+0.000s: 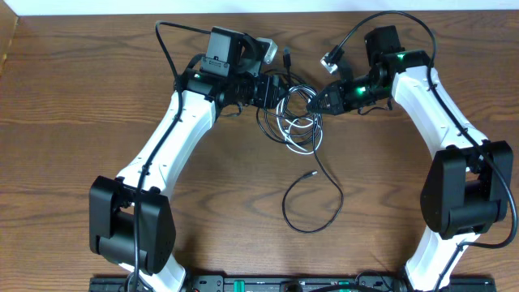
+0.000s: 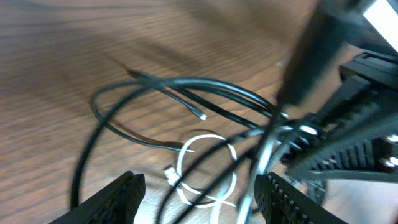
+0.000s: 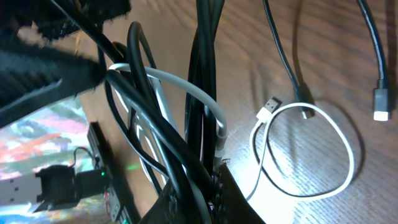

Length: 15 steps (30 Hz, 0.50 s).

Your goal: Untangle cables

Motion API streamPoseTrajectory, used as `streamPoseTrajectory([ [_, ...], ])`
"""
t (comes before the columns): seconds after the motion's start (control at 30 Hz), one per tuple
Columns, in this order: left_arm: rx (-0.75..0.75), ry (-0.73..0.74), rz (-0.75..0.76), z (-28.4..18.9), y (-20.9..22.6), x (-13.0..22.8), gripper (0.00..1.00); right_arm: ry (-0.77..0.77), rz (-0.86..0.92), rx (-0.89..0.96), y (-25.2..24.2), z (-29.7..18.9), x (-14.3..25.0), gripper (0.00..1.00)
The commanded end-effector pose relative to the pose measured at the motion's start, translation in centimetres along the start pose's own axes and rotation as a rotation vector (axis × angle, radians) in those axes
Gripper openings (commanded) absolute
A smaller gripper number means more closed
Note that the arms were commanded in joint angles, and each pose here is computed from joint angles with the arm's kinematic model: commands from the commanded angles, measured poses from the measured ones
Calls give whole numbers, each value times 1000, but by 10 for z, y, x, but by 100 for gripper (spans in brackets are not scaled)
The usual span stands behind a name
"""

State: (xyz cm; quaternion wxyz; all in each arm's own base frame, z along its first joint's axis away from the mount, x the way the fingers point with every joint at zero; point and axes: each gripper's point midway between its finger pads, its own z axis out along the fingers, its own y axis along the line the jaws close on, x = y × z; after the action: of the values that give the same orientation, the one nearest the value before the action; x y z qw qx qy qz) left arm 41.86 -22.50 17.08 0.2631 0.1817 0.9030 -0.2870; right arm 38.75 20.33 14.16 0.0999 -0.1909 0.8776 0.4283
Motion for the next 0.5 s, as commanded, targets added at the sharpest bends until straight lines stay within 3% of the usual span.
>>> streamPoseTrajectory([
  [0.0,-61,2,37,3,13,-1,62,-20,-66,-73,20,-7,-2,1],
  [0.47,-32,93,47,9,11,29,63,-61,-137,-172,49,-19,-7,1],
])
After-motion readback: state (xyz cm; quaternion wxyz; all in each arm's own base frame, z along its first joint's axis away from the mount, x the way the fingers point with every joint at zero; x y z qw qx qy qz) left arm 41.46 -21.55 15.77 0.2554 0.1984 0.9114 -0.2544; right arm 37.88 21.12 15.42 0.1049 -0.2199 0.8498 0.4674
